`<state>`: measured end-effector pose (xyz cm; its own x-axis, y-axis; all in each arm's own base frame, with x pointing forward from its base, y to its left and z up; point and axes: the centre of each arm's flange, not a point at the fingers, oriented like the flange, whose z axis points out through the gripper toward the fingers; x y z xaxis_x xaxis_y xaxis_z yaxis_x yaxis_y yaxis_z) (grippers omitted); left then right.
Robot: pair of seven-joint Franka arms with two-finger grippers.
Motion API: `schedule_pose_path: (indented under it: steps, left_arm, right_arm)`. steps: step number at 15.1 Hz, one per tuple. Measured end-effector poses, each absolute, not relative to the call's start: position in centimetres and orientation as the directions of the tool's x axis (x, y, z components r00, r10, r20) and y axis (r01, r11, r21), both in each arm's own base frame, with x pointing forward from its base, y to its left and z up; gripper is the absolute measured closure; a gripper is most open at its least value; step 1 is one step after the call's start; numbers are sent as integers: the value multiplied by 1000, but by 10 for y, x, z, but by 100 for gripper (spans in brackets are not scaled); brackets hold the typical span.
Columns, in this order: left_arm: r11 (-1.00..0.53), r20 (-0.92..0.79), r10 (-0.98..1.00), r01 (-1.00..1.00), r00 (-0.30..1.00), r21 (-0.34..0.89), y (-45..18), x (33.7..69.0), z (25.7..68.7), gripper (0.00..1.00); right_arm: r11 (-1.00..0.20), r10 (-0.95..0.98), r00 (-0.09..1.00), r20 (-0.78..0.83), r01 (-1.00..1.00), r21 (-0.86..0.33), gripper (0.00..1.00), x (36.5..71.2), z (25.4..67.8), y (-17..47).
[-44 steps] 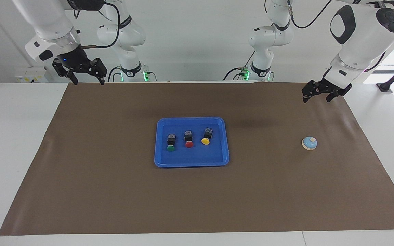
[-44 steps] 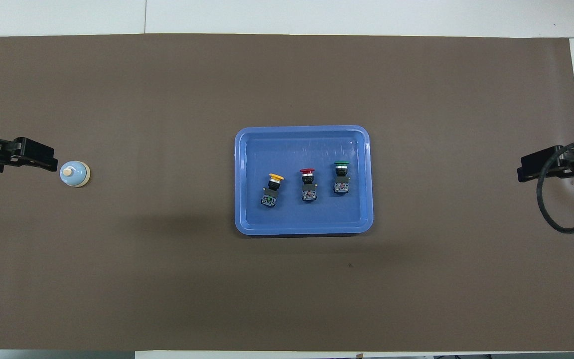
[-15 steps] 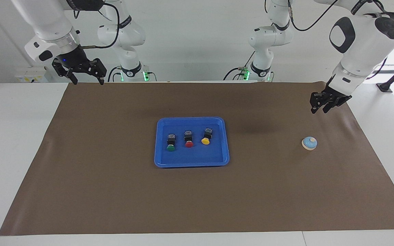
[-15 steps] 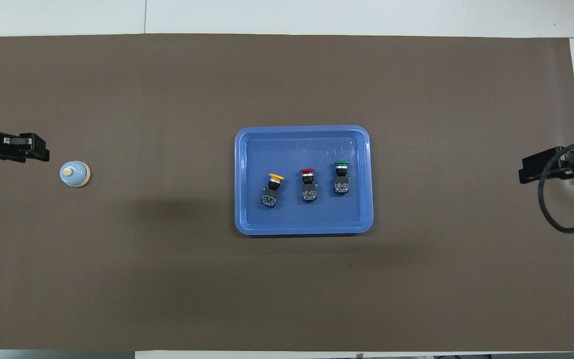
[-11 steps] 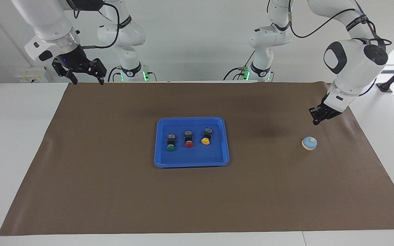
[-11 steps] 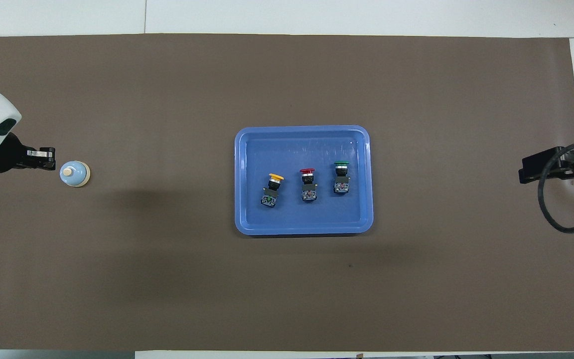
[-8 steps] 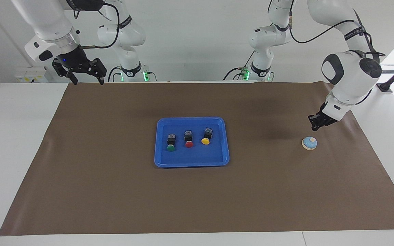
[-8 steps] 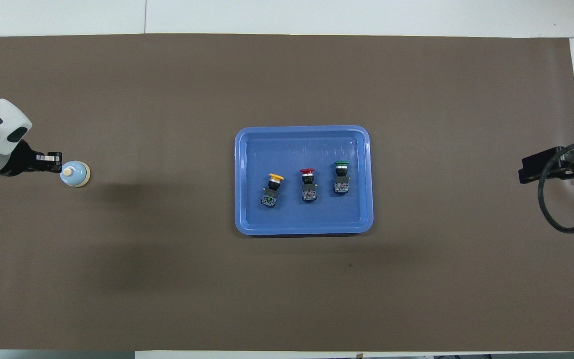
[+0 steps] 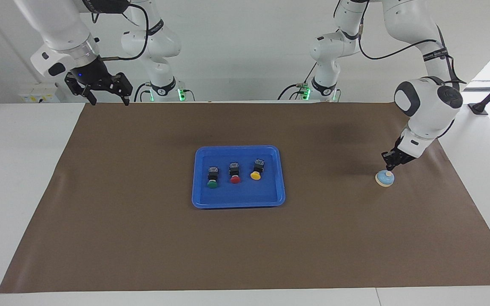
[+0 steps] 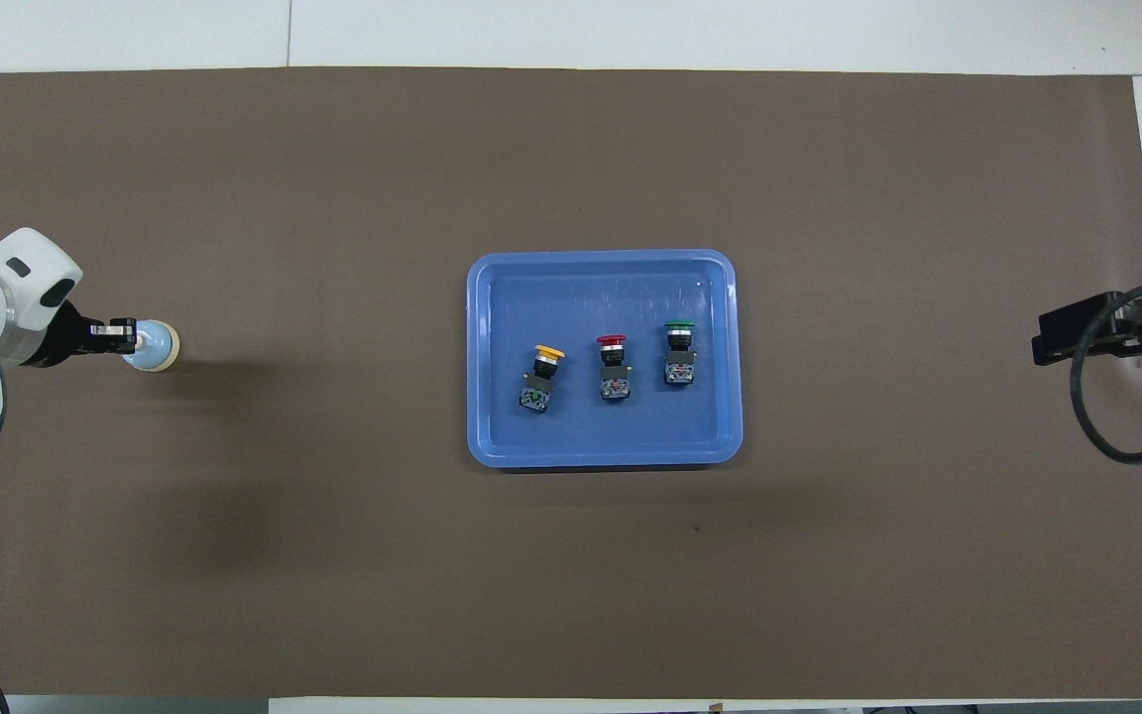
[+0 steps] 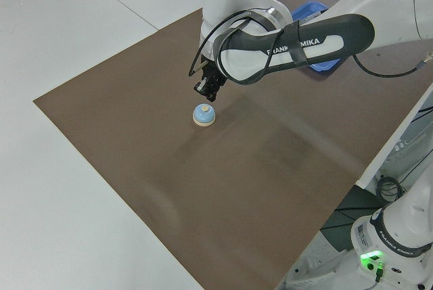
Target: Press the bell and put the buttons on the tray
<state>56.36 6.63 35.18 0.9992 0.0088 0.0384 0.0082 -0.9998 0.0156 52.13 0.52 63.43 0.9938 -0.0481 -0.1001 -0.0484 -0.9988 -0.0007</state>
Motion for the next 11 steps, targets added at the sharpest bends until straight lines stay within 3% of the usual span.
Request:
schedule_pose_path:
  steps: [3,4,8,11]
  left_arm:
    - [-1000,42,5,4,999,18,70,568,339,99]
    - [-1000,41,3,3,999,18,71,567,337,93]
    - [-1000,23,-15,-15,1000,21,66,573,352,53]
    - [-998,-52,-53,-52,997,30,47,582,423,22]
  right_arm:
    - [-999,-48,994,-100,-48,-1,0,521,634,5]
    - [-999,-48,994,-100,-48,-1,0,521,634,5]
    - [-999,-48,994,-100,-48,-1,0,521,634,5]
    - [-999,-48,994,-100,-48,-1,0,521,634,5]
